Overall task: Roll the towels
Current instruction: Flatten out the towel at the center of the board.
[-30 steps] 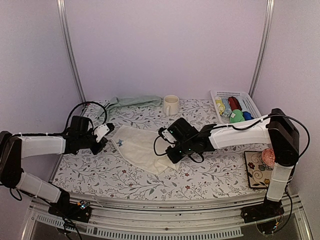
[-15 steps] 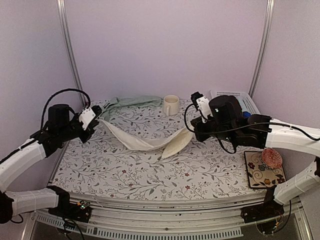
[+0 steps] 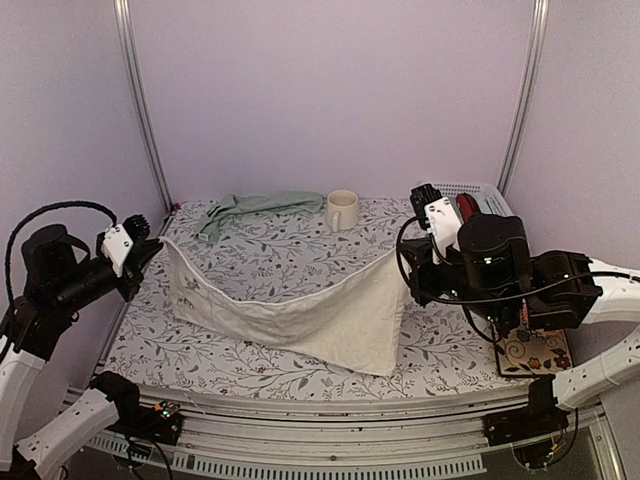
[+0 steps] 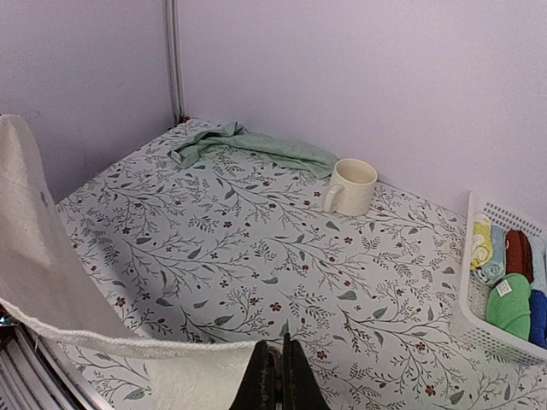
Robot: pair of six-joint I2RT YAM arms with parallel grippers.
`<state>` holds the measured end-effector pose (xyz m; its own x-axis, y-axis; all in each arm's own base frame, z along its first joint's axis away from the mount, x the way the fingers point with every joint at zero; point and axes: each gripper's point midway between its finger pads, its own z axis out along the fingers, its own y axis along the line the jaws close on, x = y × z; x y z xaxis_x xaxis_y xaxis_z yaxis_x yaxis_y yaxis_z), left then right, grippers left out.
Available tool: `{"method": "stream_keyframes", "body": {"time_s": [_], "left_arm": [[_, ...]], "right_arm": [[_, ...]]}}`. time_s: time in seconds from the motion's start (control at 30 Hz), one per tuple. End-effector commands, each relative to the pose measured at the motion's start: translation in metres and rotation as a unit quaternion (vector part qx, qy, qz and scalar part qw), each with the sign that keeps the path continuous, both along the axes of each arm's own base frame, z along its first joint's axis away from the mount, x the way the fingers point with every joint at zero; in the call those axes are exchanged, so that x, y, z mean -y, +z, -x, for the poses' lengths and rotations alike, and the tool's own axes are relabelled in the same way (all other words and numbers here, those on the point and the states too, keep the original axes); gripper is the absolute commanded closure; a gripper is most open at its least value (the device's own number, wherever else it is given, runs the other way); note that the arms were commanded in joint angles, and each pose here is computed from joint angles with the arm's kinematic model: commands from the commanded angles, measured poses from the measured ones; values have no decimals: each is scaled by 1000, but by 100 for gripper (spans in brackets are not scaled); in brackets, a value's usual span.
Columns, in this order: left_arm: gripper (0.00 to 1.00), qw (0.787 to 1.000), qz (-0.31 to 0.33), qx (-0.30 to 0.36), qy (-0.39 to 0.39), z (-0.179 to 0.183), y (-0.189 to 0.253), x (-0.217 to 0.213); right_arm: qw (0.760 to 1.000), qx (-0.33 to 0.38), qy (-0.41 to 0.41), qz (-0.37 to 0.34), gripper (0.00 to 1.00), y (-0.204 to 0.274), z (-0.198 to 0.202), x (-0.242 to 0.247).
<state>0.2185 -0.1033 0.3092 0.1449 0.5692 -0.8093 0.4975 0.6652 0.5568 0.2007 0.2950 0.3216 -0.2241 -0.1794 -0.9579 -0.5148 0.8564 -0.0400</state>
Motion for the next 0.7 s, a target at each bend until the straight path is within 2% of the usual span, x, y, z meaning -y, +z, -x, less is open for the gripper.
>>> {"method": "stream_keyframes", "body": {"time_s": [0.0, 0.1, 0.27, 0.47, 0.67], "left_arm": [[100, 994, -14, -111, 14, -13, -56, 0], [100, 988, -26, -150, 28, -31, -86, 0], [100, 982, -42, -174, 61, -68, -116, -2], [100, 960, -80, -253, 86, -128, -181, 3], [100, 953, -105, -257, 121, -190, -216, 0]], "right_arm": [[992, -1, -115, 59, 98, -24, -27, 21], [984, -37, -156, 73, 98, -46, -59, 26], [969, -91, -202, 110, 98, -96, -123, 39], [949, -106, -252, 158, 98, -129, -188, 46], [942, -109, -258, 185, 98, -166, -228, 46]]}}
